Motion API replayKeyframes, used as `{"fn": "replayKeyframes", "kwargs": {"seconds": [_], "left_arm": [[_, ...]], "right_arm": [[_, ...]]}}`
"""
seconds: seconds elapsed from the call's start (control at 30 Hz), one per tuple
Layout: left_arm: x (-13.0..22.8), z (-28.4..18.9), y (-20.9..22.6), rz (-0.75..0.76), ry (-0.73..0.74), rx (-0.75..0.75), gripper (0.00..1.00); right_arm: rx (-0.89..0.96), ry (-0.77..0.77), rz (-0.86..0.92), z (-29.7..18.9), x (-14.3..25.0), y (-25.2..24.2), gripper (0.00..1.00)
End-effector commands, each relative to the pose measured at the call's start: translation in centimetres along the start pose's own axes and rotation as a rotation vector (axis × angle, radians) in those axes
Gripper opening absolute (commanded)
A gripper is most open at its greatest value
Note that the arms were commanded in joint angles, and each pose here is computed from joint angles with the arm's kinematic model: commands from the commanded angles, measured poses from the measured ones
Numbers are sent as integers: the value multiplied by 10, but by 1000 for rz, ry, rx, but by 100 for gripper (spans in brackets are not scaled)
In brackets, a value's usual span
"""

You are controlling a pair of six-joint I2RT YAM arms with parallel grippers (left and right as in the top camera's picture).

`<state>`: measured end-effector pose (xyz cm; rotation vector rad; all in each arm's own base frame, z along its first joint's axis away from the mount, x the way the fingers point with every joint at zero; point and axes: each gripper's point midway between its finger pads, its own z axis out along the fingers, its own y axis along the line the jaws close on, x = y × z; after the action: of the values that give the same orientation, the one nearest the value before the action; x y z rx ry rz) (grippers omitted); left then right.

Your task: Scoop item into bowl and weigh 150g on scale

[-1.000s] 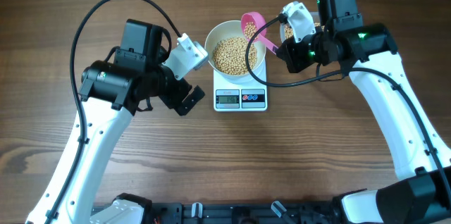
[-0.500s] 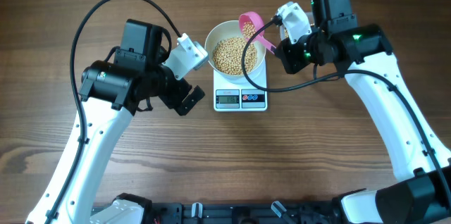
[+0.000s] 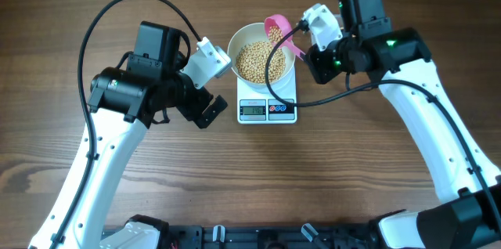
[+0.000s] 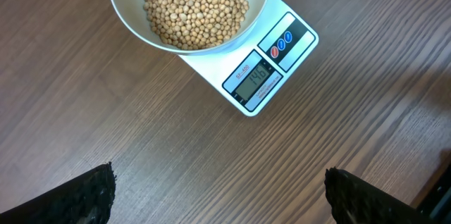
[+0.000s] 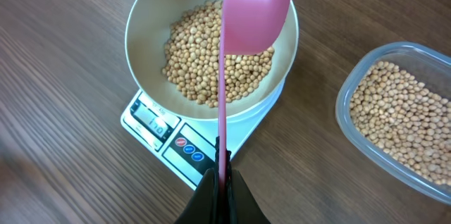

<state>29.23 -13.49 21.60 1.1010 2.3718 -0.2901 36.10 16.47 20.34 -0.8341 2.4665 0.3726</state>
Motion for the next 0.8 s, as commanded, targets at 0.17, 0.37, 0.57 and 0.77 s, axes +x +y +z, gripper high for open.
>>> {"fn": "replayKeyframes", "kwargs": {"seconds": [0.17, 0.37, 0.57, 0.77], "left_arm": [[-1, -4, -2, 17, -13, 1, 100], [-1, -4, -2, 17, -13, 1, 100], [-1, -4, -2, 17, -13, 1, 100], [-1, -4, -2, 17, -13, 1, 100]], "right_arm": [[42, -2, -34, -3, -2, -3, 4], [59, 3, -33, -3, -1, -6, 4], [35, -2, -33, -2, -2, -1, 4], [64, 13, -77, -1, -1, -1, 4]]}}
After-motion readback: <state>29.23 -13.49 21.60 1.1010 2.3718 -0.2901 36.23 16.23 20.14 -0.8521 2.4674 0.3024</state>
